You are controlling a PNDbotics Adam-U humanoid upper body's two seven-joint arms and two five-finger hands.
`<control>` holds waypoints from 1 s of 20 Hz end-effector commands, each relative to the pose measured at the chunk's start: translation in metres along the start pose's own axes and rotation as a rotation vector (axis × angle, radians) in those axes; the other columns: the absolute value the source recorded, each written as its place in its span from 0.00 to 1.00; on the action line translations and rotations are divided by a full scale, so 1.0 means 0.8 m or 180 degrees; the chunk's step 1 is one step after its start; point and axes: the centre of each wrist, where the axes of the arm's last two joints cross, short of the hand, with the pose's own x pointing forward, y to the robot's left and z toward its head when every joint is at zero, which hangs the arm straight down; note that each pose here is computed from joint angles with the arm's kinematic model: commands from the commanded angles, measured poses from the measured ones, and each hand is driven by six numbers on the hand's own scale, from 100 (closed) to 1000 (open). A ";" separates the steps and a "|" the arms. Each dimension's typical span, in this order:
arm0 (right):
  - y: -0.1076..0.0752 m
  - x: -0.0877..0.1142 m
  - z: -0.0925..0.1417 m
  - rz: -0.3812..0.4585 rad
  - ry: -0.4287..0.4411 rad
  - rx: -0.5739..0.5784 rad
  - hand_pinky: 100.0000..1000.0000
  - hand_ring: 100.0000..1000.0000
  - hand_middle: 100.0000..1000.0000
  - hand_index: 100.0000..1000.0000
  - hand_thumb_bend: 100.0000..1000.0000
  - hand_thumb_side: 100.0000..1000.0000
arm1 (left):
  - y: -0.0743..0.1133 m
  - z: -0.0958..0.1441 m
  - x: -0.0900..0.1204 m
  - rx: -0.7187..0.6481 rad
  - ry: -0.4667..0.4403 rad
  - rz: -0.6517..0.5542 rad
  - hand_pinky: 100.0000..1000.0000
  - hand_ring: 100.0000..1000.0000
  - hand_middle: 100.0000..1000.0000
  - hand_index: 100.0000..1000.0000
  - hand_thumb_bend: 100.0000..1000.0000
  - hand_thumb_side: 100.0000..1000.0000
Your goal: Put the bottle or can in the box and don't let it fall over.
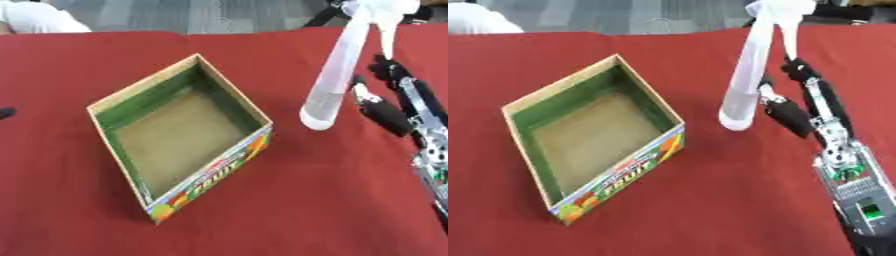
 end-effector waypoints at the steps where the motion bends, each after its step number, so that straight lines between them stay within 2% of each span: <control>1: -0.008 0.015 -0.005 -0.0059 -0.0155 0.0029 1.00 0.94 0.87 0.98 0.00 0.59 | 0.000 -0.003 0.006 -0.0026 -0.0063 0.0014 0.70 1.00 0.97 0.72 0.12 0.85; 20: -0.011 0.033 -0.029 -0.0141 -0.0337 0.0054 1.00 0.93 0.86 0.97 0.00 0.56 | -0.002 -0.003 0.005 -0.0072 -0.0054 0.0054 0.69 1.00 0.97 0.72 0.12 0.86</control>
